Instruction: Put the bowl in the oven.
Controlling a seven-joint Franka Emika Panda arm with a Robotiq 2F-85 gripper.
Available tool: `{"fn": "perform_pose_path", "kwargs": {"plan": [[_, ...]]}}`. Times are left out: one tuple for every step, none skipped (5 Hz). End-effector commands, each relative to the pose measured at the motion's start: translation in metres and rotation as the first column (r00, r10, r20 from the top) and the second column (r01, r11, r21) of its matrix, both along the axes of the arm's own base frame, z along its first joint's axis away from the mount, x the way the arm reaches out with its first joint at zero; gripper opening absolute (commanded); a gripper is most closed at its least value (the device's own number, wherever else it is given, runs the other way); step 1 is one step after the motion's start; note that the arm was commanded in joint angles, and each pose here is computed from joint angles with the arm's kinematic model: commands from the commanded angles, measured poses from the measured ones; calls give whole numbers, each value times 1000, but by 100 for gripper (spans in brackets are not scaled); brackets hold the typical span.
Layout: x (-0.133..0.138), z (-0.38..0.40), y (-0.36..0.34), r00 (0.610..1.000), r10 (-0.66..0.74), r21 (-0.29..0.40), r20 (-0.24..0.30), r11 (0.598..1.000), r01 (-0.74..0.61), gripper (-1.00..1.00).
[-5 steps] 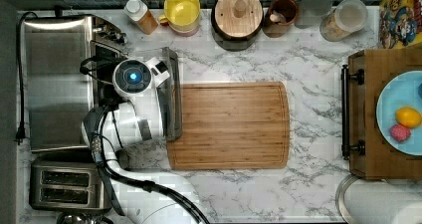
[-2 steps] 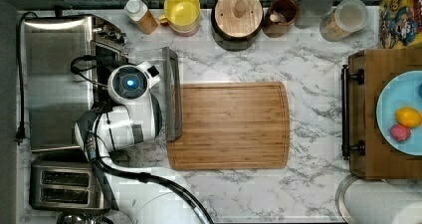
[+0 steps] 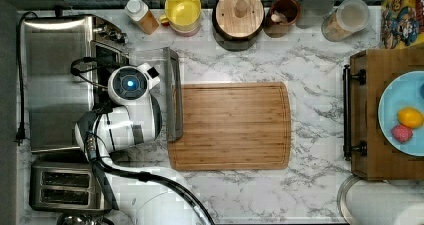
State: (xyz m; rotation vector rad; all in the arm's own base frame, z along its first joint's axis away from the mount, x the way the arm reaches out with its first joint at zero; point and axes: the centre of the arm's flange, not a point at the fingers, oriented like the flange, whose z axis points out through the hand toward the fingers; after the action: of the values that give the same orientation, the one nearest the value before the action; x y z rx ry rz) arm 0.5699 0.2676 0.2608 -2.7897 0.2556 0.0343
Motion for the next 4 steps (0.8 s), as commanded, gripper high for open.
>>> {"fn": "perform_pose_path", "kwargs": {"plan": [[21, 16, 29, 1000, -27, 164, 9, 986, 25, -100], [18, 7, 40, 1000, -26, 170, -9, 985, 27, -100], [21, 10, 32, 998, -64, 165, 9, 984, 62, 0], [28, 23, 14, 995, -104, 212, 0, 972, 101, 0]]}}
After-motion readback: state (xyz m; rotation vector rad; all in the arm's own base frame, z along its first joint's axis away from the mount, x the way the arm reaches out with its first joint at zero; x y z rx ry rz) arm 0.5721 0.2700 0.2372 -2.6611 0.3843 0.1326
